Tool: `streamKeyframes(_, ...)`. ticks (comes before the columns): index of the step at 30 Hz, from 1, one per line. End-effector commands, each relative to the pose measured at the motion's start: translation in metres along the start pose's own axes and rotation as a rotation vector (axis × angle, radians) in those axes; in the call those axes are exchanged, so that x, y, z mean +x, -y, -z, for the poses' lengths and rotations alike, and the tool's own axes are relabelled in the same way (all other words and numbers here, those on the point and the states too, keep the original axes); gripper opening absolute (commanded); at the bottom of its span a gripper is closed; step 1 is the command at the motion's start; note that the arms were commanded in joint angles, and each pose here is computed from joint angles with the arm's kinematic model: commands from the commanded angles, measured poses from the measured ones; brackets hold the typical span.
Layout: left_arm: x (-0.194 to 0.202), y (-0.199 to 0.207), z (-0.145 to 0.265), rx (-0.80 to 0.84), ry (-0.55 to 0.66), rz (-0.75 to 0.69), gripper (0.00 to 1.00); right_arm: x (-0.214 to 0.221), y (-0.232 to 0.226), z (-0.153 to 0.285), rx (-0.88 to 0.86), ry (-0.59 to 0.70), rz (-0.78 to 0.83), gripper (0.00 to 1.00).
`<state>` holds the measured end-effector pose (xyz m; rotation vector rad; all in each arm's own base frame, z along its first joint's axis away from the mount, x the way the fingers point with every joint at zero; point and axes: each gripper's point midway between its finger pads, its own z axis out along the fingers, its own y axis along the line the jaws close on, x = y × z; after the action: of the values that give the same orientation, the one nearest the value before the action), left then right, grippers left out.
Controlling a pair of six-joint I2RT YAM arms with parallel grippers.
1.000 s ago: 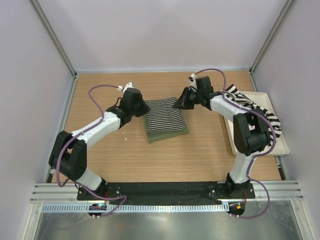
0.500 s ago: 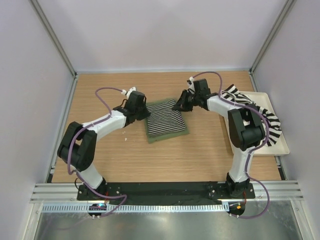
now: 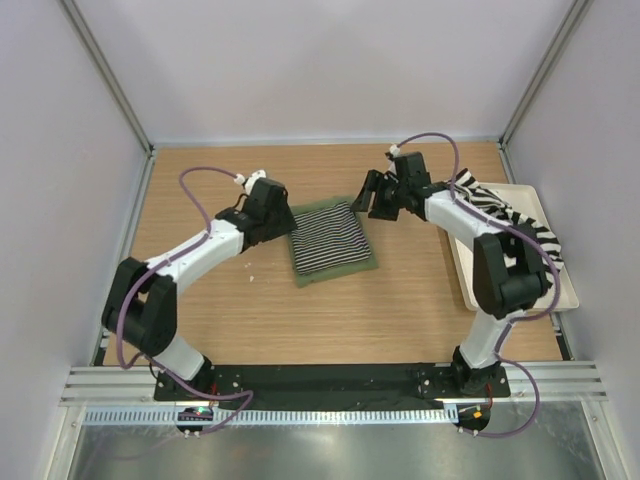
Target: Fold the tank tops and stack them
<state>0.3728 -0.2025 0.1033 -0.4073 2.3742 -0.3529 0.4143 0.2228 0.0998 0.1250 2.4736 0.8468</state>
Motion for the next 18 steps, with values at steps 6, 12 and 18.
streamKeyframes(6,-0.007,0.061,0.079,0.326,-0.066,0.035,0.41,0.001,-0.066,0.071,-0.145,0.103,0.155,0.49)
streamKeyframes(12,0.028,0.073,0.064,0.437,-0.185,0.1,0.29,0.046,-0.07,0.051,-0.328,-0.039,0.07,0.17)
streamKeyframes(18,0.076,0.043,0.022,0.418,-0.224,0.106,0.23,0.084,-0.026,0.012,-0.355,-0.123,-0.052,0.09)
